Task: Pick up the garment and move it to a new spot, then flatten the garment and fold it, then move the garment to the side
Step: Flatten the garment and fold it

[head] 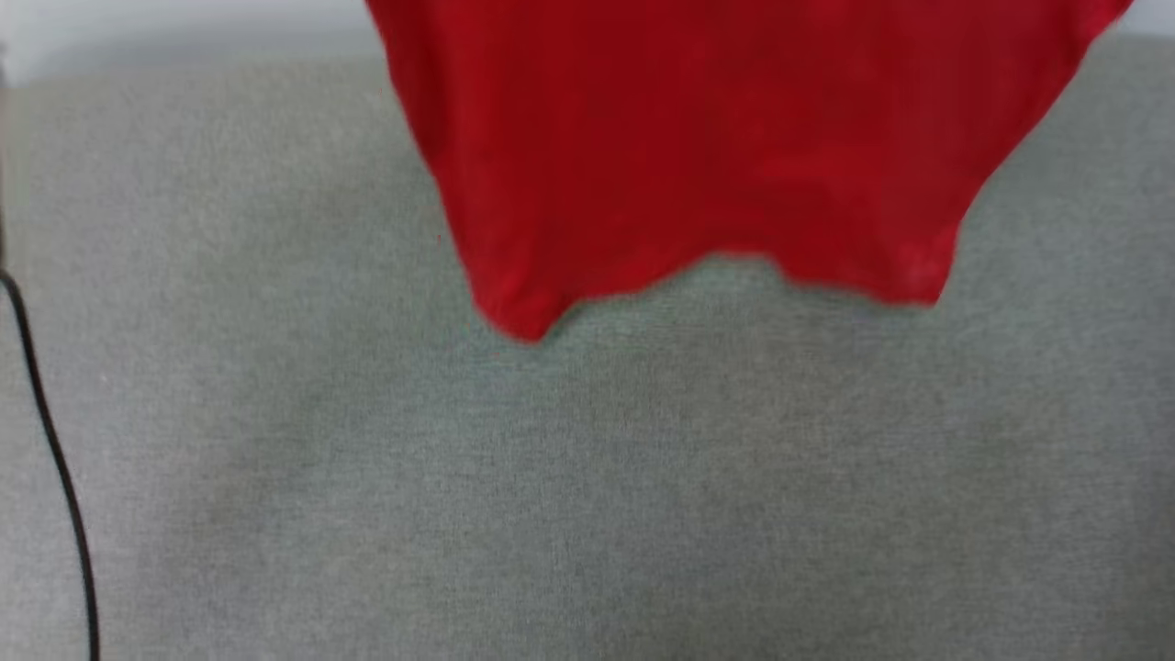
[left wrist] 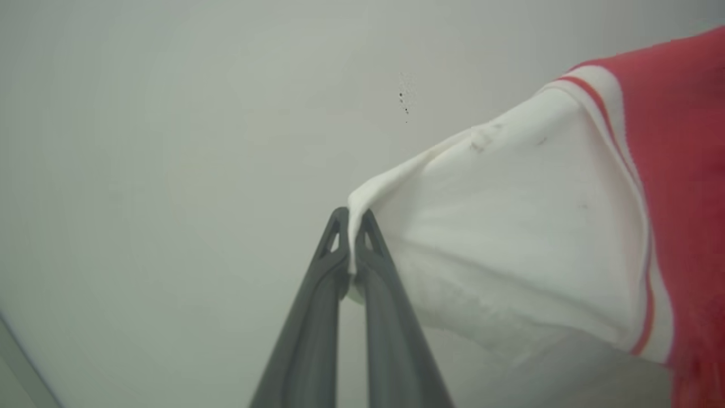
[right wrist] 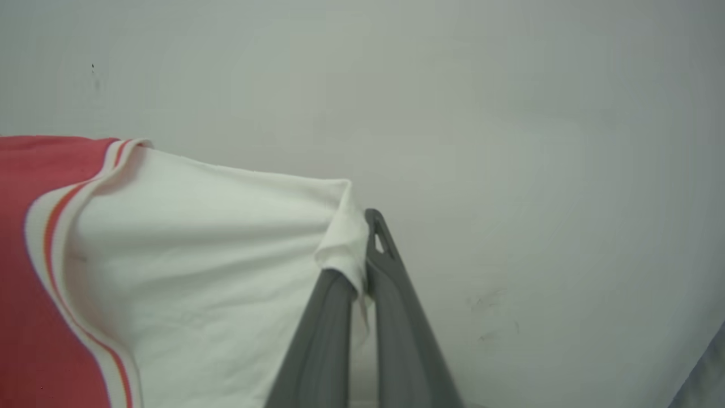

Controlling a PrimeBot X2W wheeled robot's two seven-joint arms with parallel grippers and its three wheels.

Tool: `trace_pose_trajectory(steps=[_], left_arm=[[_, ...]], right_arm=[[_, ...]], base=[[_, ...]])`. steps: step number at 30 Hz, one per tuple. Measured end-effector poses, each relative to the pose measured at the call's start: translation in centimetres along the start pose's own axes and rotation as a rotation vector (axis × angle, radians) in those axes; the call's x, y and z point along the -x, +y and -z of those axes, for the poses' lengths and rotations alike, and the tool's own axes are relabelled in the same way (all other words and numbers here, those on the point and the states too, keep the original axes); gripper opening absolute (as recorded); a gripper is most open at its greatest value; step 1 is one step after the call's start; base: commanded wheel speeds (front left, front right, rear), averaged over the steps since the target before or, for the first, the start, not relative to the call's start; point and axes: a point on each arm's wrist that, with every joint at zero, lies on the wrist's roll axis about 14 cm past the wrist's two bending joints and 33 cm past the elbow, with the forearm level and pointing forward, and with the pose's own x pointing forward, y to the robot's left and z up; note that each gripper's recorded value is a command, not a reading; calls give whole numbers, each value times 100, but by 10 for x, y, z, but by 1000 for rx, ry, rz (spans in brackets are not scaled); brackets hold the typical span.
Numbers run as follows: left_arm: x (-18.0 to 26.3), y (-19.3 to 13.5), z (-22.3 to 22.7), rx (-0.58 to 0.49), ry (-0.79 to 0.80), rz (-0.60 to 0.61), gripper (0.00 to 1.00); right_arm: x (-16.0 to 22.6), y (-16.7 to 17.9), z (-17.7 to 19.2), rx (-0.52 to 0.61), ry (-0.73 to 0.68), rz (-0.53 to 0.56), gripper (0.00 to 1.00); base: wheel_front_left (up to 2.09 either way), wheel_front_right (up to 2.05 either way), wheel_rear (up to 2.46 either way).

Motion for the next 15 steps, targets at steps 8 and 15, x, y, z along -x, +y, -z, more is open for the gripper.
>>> trace_pose_trajectory(steps=[8,15], left_arm=[[-60,6,51,-94,37,22,0],[-113,13,81,-155,-4,-4,0]], right_arm=[[-66,1,25,-32,-60,40,0],[-119,0,61,-50,-61,68,0]], base=[[0,0,0],[0,0,0]])
